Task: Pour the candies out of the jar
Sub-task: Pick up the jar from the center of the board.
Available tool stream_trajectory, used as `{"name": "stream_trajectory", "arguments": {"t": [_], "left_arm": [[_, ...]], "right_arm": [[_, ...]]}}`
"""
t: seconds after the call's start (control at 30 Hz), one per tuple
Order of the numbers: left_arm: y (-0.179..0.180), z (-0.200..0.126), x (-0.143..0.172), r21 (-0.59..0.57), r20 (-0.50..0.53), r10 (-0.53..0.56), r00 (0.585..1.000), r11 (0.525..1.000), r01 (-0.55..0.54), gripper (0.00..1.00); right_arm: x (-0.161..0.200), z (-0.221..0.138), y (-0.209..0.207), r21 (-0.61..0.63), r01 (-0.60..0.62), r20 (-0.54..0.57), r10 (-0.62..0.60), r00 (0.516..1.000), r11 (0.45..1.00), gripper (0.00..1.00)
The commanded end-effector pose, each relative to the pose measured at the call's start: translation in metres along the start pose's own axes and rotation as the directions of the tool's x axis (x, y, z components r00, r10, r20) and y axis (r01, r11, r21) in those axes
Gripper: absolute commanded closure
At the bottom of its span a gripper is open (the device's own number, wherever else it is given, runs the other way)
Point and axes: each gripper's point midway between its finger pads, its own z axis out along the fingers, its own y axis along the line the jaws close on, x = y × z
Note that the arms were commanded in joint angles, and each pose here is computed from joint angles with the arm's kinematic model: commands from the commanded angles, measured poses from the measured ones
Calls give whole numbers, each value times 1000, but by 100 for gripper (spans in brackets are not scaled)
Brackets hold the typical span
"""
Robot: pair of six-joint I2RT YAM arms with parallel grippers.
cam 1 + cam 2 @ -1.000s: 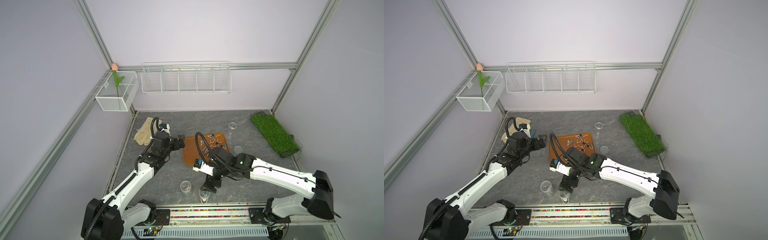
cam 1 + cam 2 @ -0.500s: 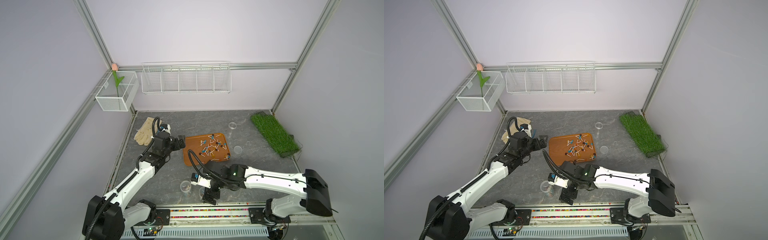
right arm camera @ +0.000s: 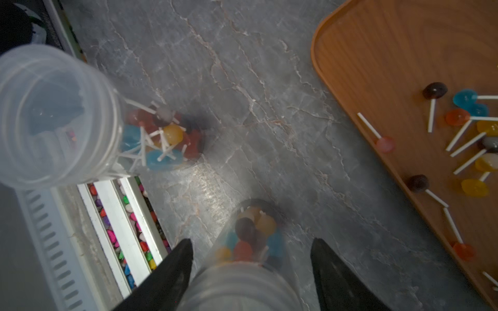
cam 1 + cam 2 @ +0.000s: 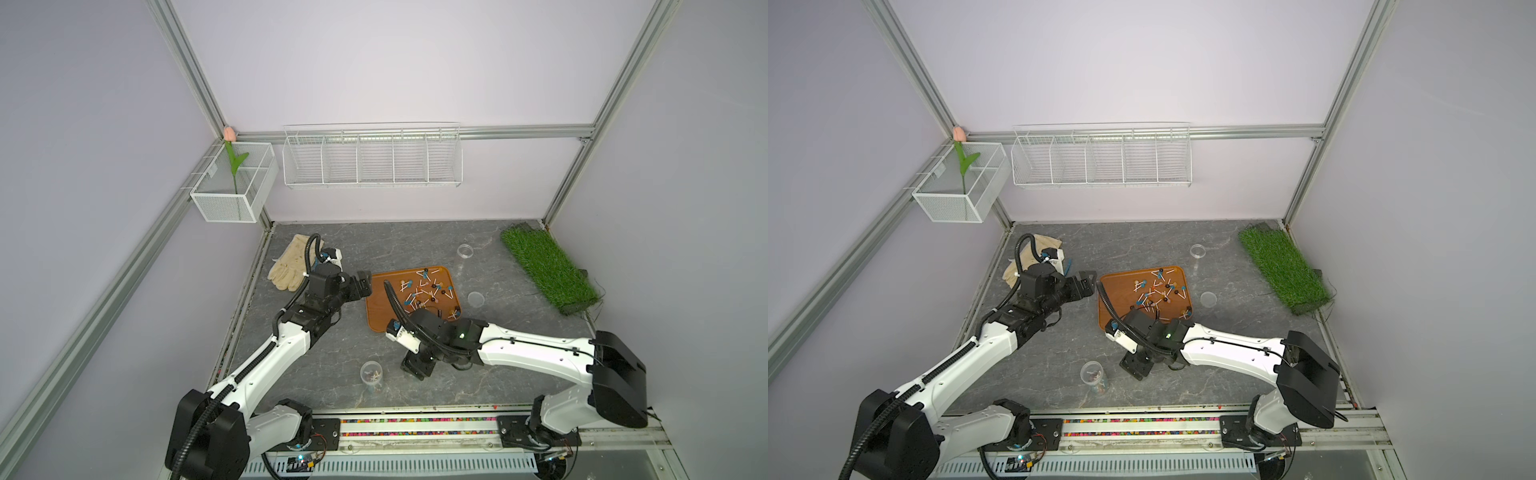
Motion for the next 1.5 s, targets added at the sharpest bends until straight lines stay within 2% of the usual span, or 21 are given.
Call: {"name": "stream_trajectory", "arguments": {"t": [0.0,0.27,0.4,0.5,0.63,0.73,0.83,0.97,1.1,1.27,1.4,1.47], "left_arm": [[2,2,0,4,12,-9,1000,1000,9,0],[-2,0,-2,23,14,19,1000,1000,-19,0],[-41,-4,-2,235,8,121,993,965,-120,0],[-68,-7,6,382,-7,222,975,902,-203,1],[-95,-15,11,491,4,331,944,822,-291,3],[-123,-27,16,534,81,456,886,731,-425,2],[-147,-38,21,583,146,526,838,639,-502,1],[-167,-54,23,653,222,530,818,543,-529,1],[-189,-67,30,698,293,560,775,429,-573,0],[-208,-71,28,726,338,552,762,362,-585,0],[-228,-78,31,780,367,511,778,286,-556,0],[-236,-76,36,801,355,508,785,267,-535,0]], "right_arm": [[-5,-2,-12,36,-25,21,24,999,999,34],[-23,-17,-36,37,-86,55,84,995,996,41],[-47,-50,-55,23,-100,131,96,987,995,41],[-66,-84,-78,28,-120,208,112,972,992,41],[-89,-137,-106,-45,-163,321,169,932,986,41],[-99,-166,-122,-116,-187,367,217,905,975,41],[-103,-187,-134,-144,-200,383,241,892,969,41],[-107,-204,-139,-174,-199,401,254,880,964,42],[-118,-215,-127,-254,-161,423,260,868,954,42],[-125,-219,-119,-320,-147,438,284,853,936,42],[-127,-223,-109,-381,-127,442,301,845,916,42],[-128,-225,-103,-412,-114,445,309,840,904,43]]}}
